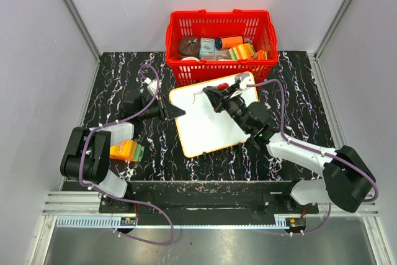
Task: Write a sentence on the whiteboard
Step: Write on the whiteboard with the whiteboard.
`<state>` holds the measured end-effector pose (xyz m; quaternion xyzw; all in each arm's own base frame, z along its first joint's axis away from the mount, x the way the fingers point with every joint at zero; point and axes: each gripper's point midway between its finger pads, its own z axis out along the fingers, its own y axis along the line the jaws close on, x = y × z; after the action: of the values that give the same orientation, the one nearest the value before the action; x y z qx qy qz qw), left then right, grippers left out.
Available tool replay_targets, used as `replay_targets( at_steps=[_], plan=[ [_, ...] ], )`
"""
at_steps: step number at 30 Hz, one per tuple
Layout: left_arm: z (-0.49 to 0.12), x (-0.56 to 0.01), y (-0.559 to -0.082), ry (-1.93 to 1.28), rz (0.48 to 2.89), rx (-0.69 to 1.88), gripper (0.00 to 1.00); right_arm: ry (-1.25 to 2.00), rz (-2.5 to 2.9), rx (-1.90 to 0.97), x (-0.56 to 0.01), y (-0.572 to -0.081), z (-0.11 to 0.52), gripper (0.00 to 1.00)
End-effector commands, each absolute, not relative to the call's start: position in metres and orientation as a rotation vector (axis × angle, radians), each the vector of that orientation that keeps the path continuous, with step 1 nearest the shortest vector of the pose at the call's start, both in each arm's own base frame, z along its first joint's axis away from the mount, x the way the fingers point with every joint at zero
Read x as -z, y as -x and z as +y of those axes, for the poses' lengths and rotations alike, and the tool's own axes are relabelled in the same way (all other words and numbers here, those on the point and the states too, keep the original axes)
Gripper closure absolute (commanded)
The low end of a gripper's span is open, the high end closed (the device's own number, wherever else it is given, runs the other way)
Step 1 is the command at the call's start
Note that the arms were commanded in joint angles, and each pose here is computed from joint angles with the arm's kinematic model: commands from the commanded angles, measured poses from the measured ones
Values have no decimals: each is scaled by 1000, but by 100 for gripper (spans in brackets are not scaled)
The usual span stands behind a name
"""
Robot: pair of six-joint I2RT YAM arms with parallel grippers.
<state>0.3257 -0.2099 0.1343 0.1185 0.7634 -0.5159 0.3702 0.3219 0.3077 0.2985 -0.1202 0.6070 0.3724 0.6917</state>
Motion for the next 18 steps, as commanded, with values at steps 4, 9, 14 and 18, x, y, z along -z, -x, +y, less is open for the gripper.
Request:
replay_targets(
  at_steps=[4,9,14,18],
  plan=[
    [-199,-109,-346,-390,1950,1089,100,211,1364,-706,-308,-338,296,100],
    [-200,-109,-345,-392,1952,1092,100,203,1405,-663,-297,-348,298,100],
    [-200,-108,-345,-391,1955,1092,100,199,1412,-665,-293,-352,302,100],
    [-201,-108,-345,-394,1956,1097,100,191,1418,-670,-288,-356,305,100]
  ],
)
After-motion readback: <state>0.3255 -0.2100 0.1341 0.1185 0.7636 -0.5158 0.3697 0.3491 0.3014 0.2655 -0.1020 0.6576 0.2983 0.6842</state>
